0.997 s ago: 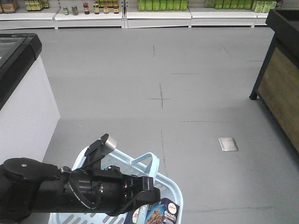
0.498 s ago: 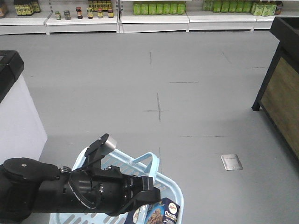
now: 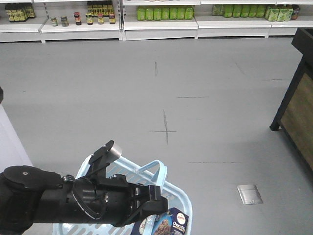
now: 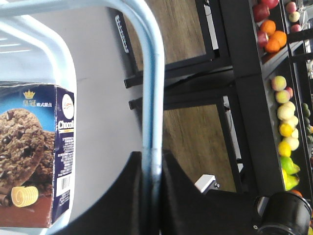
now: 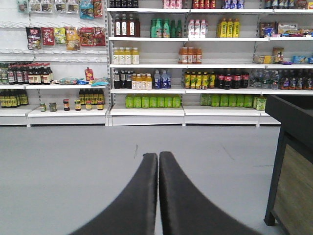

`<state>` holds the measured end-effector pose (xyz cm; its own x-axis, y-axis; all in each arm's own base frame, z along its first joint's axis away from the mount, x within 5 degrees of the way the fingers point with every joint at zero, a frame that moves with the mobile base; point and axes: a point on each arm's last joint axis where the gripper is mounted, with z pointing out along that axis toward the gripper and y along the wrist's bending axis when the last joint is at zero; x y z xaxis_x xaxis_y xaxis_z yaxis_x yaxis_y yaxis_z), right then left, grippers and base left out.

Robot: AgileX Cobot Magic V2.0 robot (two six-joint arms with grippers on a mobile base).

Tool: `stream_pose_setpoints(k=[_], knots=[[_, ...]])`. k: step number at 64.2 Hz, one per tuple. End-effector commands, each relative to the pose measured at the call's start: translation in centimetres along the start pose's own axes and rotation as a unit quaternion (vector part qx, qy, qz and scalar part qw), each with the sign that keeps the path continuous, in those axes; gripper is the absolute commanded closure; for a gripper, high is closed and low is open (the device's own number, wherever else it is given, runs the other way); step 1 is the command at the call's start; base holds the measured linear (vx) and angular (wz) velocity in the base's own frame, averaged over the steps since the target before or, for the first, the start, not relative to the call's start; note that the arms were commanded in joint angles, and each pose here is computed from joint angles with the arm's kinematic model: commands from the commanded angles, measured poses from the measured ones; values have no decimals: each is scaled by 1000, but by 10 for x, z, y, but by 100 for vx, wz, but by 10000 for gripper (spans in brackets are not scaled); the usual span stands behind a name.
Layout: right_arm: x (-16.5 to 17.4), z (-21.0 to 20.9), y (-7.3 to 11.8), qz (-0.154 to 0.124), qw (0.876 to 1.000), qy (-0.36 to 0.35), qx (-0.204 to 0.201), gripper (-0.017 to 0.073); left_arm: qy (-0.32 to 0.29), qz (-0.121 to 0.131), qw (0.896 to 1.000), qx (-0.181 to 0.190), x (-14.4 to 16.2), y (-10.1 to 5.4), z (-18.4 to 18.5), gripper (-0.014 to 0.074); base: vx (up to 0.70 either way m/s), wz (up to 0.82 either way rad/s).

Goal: Left arm holds basket, right arm returns cookies
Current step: 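Hold the basket in the left gripper while driving toward the shelves, then keep holding the basket and drive up to the drink shelves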

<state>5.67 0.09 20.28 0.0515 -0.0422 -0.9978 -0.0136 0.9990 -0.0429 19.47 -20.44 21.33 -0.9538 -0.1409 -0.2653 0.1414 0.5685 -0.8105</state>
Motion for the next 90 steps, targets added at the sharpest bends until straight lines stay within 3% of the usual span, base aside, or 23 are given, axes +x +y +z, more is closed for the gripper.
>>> stream_pose_setpoints(k=[1,90], knots=[[-6,-1,0,-3,999,-41,2,567,-12,-2,999,50,-4,-21,-9,601,36,1],[-6,-1,0,-3,999,-42,2,567,-12,-2,999,50,-4,-21,-9,600,34,0]])
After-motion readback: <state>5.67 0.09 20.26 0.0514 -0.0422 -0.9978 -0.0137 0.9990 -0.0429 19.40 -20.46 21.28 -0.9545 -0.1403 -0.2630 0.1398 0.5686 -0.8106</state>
